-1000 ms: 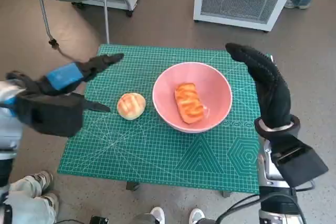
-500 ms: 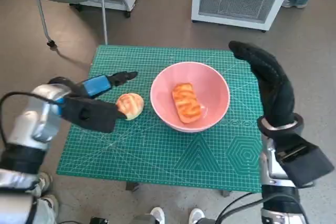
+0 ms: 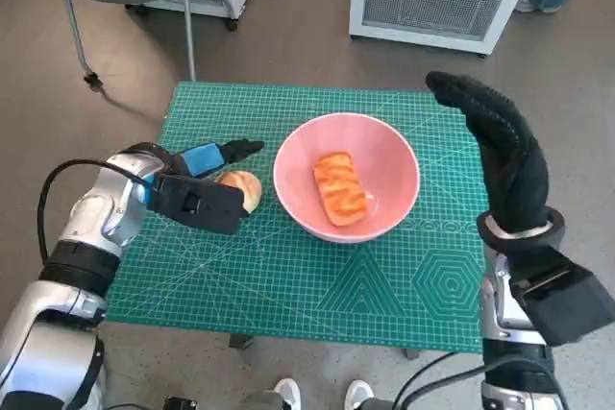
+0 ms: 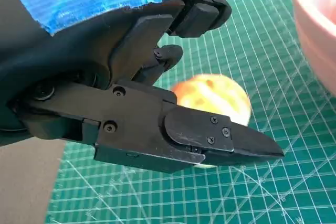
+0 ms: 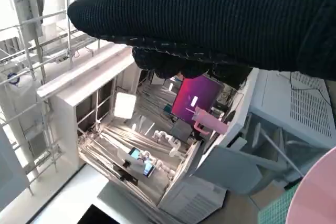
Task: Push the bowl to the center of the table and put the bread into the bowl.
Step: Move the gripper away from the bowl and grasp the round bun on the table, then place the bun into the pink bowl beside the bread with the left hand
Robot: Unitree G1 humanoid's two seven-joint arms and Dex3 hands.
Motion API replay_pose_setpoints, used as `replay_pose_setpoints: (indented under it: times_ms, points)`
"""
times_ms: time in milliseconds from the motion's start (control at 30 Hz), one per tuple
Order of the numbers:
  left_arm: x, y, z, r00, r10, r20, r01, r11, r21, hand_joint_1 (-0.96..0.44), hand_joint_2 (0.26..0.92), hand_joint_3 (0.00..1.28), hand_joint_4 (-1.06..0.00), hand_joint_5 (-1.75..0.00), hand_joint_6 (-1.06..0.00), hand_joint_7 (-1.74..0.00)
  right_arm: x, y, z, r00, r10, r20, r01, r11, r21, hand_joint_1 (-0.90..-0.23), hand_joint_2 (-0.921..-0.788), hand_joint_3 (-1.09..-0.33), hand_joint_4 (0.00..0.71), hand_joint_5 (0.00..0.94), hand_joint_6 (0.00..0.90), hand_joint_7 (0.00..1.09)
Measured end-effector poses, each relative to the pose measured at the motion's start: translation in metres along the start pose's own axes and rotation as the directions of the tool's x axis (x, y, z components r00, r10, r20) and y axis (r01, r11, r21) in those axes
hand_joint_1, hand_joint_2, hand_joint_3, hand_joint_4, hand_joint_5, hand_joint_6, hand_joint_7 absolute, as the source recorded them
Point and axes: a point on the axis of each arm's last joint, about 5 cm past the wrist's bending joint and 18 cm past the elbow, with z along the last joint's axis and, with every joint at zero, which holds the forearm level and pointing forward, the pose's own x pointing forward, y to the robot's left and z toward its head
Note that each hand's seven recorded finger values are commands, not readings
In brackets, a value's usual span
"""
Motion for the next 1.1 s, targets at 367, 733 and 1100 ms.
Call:
replay_pose_setpoints:
  times_ms: [367,733,1100]
  points:
    - [0.007,-0.001,0.002,0.997,-0.046,-0.058,0.051,0.994,0.094,0.15,0.864,0.04,-0.60,-0.80,-0.59,-0.41,-0.0005,-0.001,0.000,1.000,0.000,-0.007,0.000,1.000,-0.024,-0.652,-0.921,-0.820,0.200,0.001,-0.001,0.63]
    - [0.007,0.004,0.000,0.993,-0.058,-0.100,0.070,0.989,0.127,0.01,0.920,0.08,-0.71,-1.10,-0.58,-1.23,-0.0006,-0.001,0.000,1.000,-0.003,-0.009,0.003,0.999,-0.034,-0.654,-0.921,-0.819,0.201,0.001,-0.001,0.63]
    - [-0.002,0.009,-0.009,0.998,-0.040,-0.055,0.046,0.991,0.127,0.00,0.919,0.07,-0.69,-1.16,-0.64,-1.17,-0.0007,0.001,-0.001,1.000,-0.005,-0.011,0.005,1.000,-0.024,-0.659,-0.921,-0.818,0.203,0.002,-0.001,0.63]
